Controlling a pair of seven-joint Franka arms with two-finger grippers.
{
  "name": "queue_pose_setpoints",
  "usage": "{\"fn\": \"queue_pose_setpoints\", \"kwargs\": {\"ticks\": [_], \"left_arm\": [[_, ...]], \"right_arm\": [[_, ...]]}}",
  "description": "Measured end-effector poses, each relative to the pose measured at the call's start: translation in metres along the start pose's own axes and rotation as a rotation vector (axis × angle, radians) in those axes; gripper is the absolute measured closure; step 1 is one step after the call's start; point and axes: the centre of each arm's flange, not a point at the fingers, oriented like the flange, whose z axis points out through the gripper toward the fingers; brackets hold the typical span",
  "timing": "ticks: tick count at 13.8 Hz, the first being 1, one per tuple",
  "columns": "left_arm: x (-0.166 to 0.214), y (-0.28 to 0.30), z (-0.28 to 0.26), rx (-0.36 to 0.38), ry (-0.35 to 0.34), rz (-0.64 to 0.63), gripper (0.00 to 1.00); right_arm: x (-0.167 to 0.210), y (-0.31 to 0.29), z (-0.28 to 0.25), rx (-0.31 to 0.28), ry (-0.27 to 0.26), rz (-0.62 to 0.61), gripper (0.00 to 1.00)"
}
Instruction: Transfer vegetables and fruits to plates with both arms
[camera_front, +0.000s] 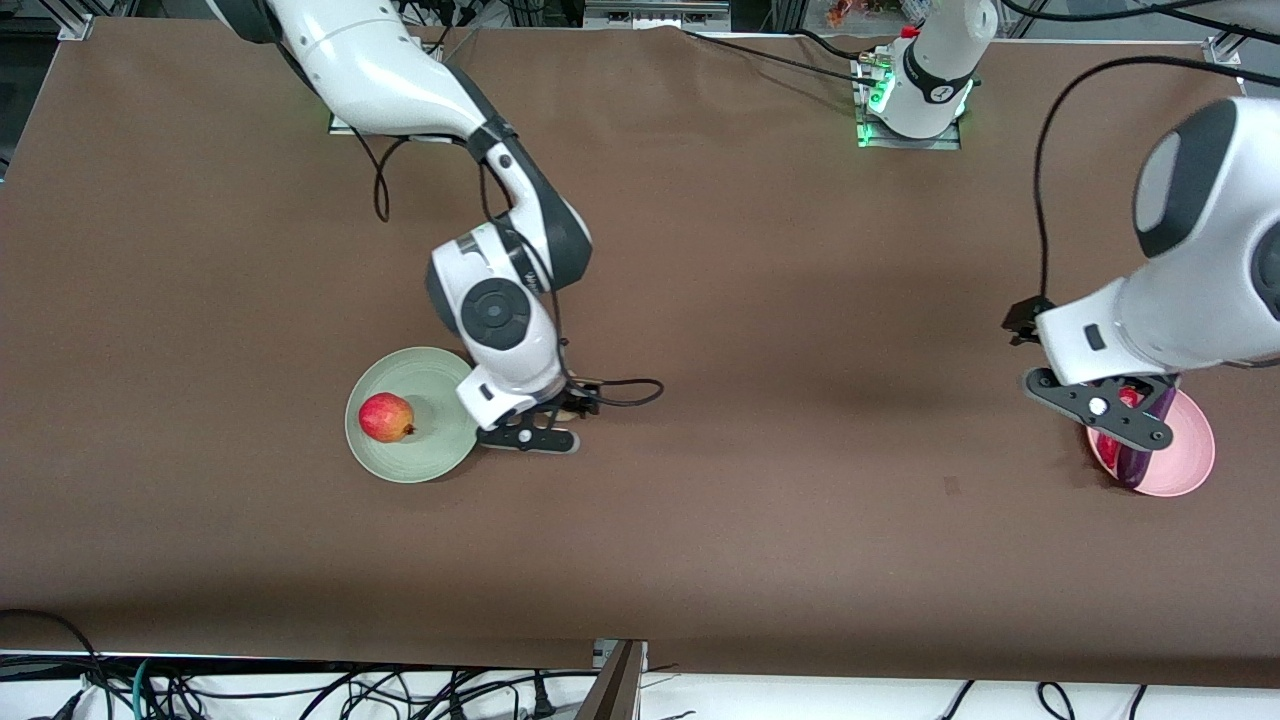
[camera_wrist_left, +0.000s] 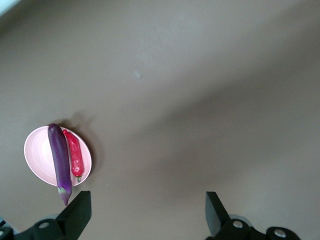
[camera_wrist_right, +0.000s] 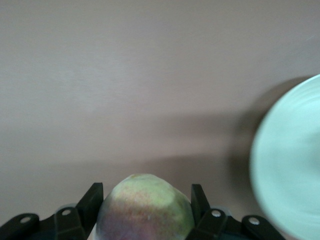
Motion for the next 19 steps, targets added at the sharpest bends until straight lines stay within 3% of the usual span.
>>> {"fn": "queue_pose_setpoints", "kwargs": {"ticks": [4,7,9,10,13,16,19], "left_arm": [[-0.021,-0.024,-0.037,-0.016,0.101,-0.14,0.0],[-0.047,-0.034,-0.044,-0.062,0.128,-0.241,0.0],[-0.075,-0.045,-0.033,-0.165,0.124,-0.335,0.0],[-0.088,-0.054,-0.028,-0.178,0.144,-0.373,0.0],[-0.112,-0.043,-0.024,-0.112,0.224,-0.392,0.0],[-0.122,-0.015,-0.022,-0.081,0.228,-0.376,0.0],[-0.132,-0.018,-0.011,-0.084,0.213,-0.39,0.0]], "right_arm": [[0.03,0.116,0.01,-0.011,-0.037,-0.159,0.24],[0.027,0.174,0.057,0.016,-0.033,-0.143,0.24],[0.017,0.176,0.075,0.024,-0.041,-0.135,0.24],[0.015,0.173,0.075,0.029,-0.043,-0.136,0.24],[0.015,0.17,0.071,0.035,-0.038,-0.134,0.01],[0.018,0.168,0.052,0.044,-0.014,-0.134,0.0],[0.019,0.165,-0.002,0.058,-0.002,-0.143,0.0]]}}
